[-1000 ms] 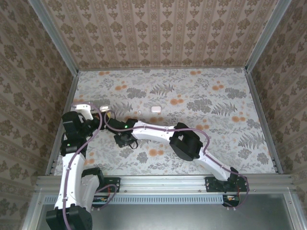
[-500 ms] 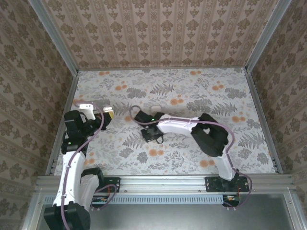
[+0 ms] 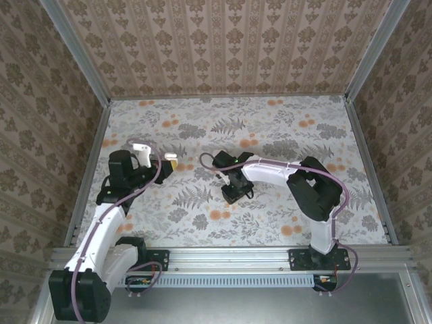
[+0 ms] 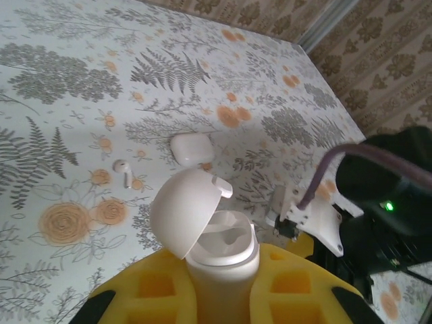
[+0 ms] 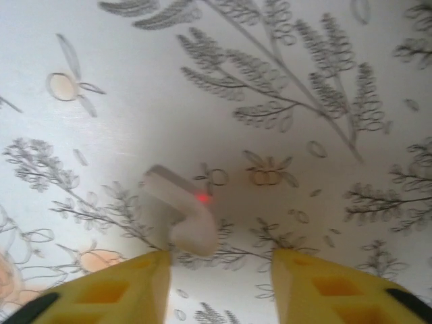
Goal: Insert the wireless bluetooth earbuds into the charging case
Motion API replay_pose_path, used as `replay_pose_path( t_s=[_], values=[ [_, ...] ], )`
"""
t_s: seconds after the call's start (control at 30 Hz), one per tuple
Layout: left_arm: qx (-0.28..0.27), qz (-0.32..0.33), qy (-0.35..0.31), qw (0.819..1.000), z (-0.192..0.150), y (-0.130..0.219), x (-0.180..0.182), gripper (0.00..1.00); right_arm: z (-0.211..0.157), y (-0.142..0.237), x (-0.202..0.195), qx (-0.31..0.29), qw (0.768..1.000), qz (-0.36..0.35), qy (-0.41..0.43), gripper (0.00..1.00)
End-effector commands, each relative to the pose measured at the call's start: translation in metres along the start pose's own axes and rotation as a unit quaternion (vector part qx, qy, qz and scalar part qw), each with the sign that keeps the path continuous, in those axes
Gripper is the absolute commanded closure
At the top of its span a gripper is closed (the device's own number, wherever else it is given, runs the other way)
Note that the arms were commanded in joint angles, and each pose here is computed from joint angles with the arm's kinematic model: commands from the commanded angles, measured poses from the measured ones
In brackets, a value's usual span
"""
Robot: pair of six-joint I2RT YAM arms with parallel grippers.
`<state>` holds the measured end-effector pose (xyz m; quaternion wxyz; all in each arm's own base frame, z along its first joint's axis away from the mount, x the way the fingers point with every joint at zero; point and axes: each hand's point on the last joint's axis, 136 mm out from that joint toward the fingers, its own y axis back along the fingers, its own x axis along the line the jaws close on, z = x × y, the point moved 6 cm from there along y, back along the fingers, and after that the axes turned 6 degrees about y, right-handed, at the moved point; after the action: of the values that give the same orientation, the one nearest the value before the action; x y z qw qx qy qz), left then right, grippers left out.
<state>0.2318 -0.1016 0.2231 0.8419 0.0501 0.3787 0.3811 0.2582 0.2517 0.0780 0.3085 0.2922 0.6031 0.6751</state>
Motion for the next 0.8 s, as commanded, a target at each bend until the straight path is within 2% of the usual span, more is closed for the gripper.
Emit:
replay_pose_path(
  t_s=[0.0,0.17,0.3,0.43,0.57,0.77],
  values=[
    [-0.016,-0.010,-0.028,0.999,0.005,-0.002,-0.007,1.00,0.002,0.031,-0.022,-0.043,0.999,0.001,-0.029,0.50],
    [-0.011,-0.016,-0.034,0.999,0.001,-0.006,-0.008,1.00,-0.002,0.065,-0.044,-0.116,0.983,0.010,-0.141,0.47],
    [-0.006,-0.024,-0.038,0.999,-0.001,-0.011,-0.009,1.00,-0.006,0.072,-0.035,-0.158,0.966,0.055,-0.196,0.48],
    [0.003,-0.030,-0.041,0.999,-0.002,-0.017,-0.011,1.00,-0.010,0.061,-0.028,-0.156,0.952,0.069,-0.253,0.49],
    [0.013,-0.036,-0.044,0.998,-0.005,-0.022,-0.013,1.00,-0.013,0.040,-0.016,-0.123,0.933,0.076,-0.329,0.51],
    [0.018,-0.035,-0.054,0.998,-0.009,-0.026,-0.017,1.00,-0.004,0.014,0.002,-0.091,0.927,0.075,-0.356,0.53]
  ],
)
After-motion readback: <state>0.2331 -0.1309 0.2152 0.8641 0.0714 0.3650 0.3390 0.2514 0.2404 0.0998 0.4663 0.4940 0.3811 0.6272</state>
